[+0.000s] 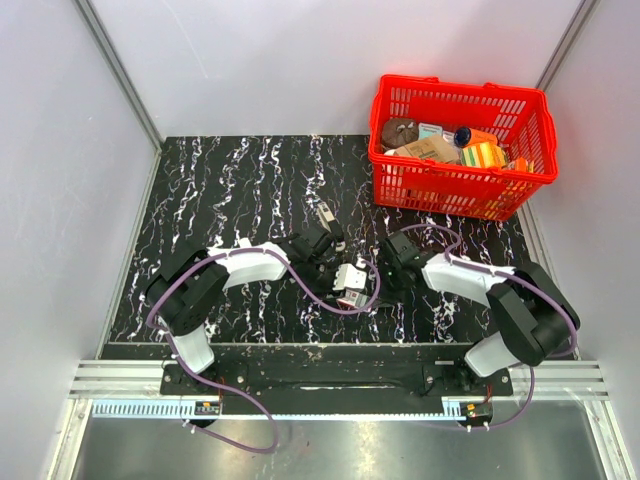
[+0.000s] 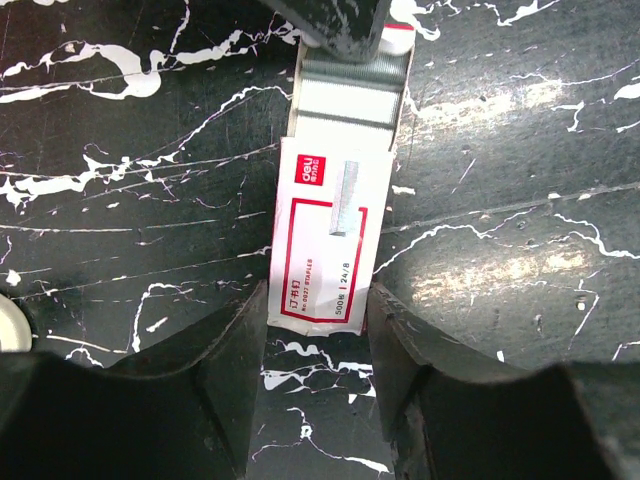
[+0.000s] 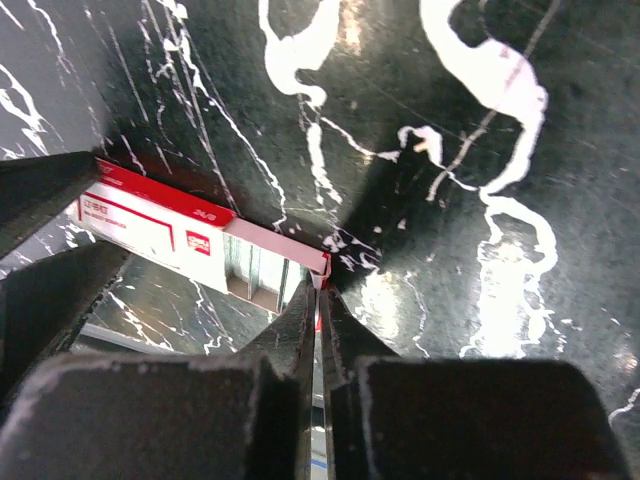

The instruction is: Unload the staples from the stapler

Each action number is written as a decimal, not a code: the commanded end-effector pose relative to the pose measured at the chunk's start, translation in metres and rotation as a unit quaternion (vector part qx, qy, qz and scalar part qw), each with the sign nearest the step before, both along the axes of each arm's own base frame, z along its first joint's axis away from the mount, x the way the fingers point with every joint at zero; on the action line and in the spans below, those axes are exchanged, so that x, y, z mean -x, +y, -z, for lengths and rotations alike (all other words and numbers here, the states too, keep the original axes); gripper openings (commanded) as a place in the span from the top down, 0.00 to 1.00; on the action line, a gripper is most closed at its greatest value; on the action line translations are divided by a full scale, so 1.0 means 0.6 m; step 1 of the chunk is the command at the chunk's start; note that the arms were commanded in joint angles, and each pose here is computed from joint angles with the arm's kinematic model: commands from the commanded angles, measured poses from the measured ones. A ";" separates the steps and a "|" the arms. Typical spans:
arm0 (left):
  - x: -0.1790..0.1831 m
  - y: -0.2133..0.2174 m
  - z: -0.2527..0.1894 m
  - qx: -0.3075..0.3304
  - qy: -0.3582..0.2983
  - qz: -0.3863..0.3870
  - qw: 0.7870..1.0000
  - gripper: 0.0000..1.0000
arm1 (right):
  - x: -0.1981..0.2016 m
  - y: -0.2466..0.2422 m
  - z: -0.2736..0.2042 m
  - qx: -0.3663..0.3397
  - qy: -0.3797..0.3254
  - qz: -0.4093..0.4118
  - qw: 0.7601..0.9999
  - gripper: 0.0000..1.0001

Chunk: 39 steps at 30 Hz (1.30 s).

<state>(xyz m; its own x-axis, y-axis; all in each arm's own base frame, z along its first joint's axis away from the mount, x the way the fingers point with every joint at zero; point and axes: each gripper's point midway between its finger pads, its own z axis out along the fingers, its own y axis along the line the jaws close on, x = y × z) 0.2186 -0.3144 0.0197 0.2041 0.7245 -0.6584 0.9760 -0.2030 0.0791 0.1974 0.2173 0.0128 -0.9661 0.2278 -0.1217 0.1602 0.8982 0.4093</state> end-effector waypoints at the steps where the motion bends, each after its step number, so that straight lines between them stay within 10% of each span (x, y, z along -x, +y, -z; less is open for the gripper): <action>1: -0.007 0.015 -0.008 -0.014 -0.018 -0.007 1.000 0.52 | 0.019 -0.041 0.007 0.042 0.007 -0.002 0.999 0.94; 7: -0.006 0.016 -0.004 -0.019 -0.022 -0.005 1.000 0.46 | 0.012 -0.034 0.006 0.037 0.006 -0.004 0.999 0.93; 10: -0.006 0.014 -0.005 -0.019 -0.021 -0.011 1.000 0.30 | 0.007 -0.028 0.006 0.032 0.006 -0.005 0.999 0.92; 12: -0.003 0.012 -0.007 -0.016 -0.015 -0.014 1.000 0.01 | 0.004 -0.023 0.005 0.026 0.005 -0.008 1.000 0.90; 29: -0.015 0.015 -0.209 0.095 0.059 -0.091 0.989 0.01 | -0.019 -0.021 -0.031 0.040 -0.024 -0.037 0.998 0.57; 39: -0.147 0.207 -0.326 0.149 0.070 -0.326 0.931 0.01 | -0.103 0.005 -0.156 0.022 -0.140 -0.038 0.989 0.45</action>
<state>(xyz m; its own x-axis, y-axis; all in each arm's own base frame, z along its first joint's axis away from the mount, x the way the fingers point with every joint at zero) 0.3084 -0.2277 0.2040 -0.1897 0.4985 -0.8459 0.9414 0.3371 -0.0124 0.2224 0.2069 0.0662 -0.9526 0.1444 -0.2676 0.0413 0.9333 0.3567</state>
